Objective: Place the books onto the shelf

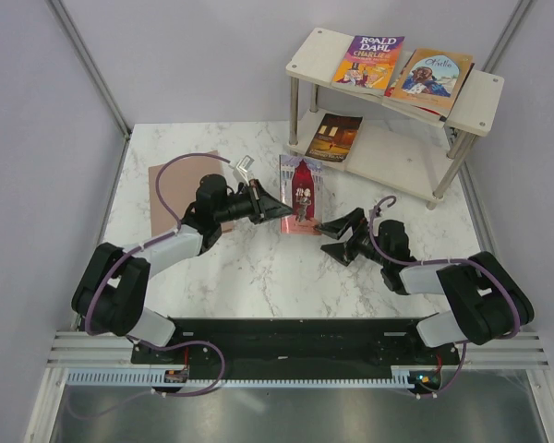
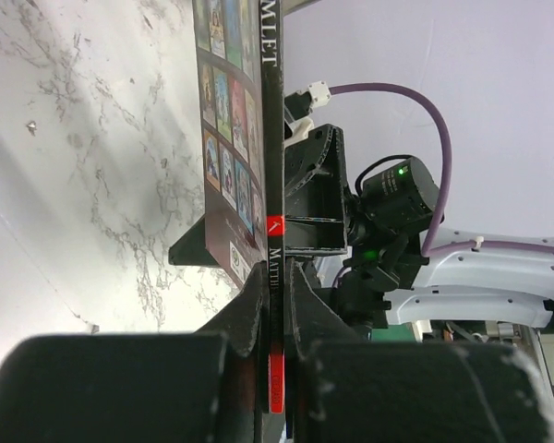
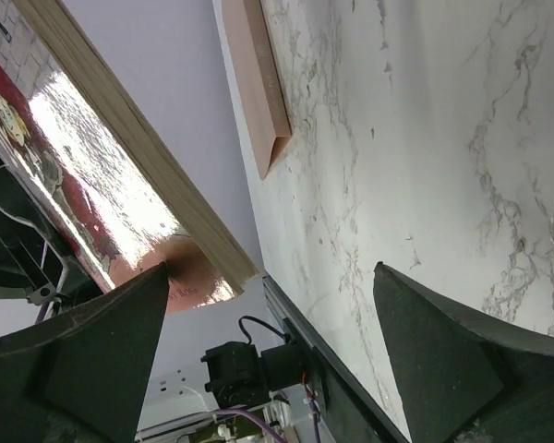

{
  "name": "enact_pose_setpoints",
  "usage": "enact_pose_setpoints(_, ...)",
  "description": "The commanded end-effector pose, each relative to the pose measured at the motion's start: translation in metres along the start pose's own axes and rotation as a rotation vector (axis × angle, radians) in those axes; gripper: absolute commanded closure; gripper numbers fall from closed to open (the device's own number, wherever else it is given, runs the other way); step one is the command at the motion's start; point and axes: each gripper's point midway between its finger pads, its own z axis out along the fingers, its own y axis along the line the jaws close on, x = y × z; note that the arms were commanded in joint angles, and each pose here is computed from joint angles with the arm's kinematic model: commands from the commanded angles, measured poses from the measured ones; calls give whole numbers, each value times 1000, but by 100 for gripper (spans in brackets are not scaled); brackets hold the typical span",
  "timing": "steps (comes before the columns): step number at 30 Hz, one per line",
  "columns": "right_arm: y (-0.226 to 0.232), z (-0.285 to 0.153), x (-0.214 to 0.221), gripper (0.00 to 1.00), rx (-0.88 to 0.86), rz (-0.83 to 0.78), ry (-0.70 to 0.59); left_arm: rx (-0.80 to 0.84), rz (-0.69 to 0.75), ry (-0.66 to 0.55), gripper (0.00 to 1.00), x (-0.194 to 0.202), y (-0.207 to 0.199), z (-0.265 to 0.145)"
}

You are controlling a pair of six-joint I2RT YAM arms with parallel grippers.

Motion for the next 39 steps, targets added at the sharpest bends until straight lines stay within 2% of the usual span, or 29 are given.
enact_pose_setpoints(1,23,-2,-10,2,-97,-39,-62,122,38,-18,98,-11,-30,0)
enact_pose_setpoints(12,63,-20,-17,5,-249,-90,-137,104,-32,-9,98,2,-5,6)
enact_pose_setpoints(15,70,-24,-17,18,-271,-103,-143,91,-41,-8,98,4,2,8)
enact_pose_setpoints(16,72,-24,-17,31,-276,-109,-144,89,-43,-9,98,4,4,9)
enact_pose_setpoints(19,78,-26,-16,52,-292,-134,-142,88,-44,4,98,5,7,12)
enact_pose_setpoints(21,79,-25,-16,57,-295,-143,-137,94,-44,6,98,3,7,15)
enact_pose_setpoints(24,80,-25,-14,72,-308,-157,-128,101,-46,13,98,2,7,17)
enact_pose_setpoints(25,82,-25,-14,82,-315,-160,-127,103,-46,17,98,2,7,18)
enact_pose_setpoints(28,85,-25,-11,95,-333,-187,-111,99,-56,36,98,5,12,20)
enact_pose_setpoints(32,84,-22,-8,100,-327,-208,-90,66,-70,62,98,9,24,23)
enact_pose_setpoints(35,81,-18,-10,100,-301,-227,-82,20,-32,47,90,4,32,22)
enact_pose_setpoints(36,80,-18,-10,100,-294,-233,-80,-42,-51,54,78,8,42,19)
enact_pose_setpoints(38,81,-16,-15,100,-279,-265,-95,-130,28,-4,64,-4,46,12)
enact_pose_setpoints(39,80,-15,-17,100,-265,-273,-101,-205,10,13,53,2,56,5)
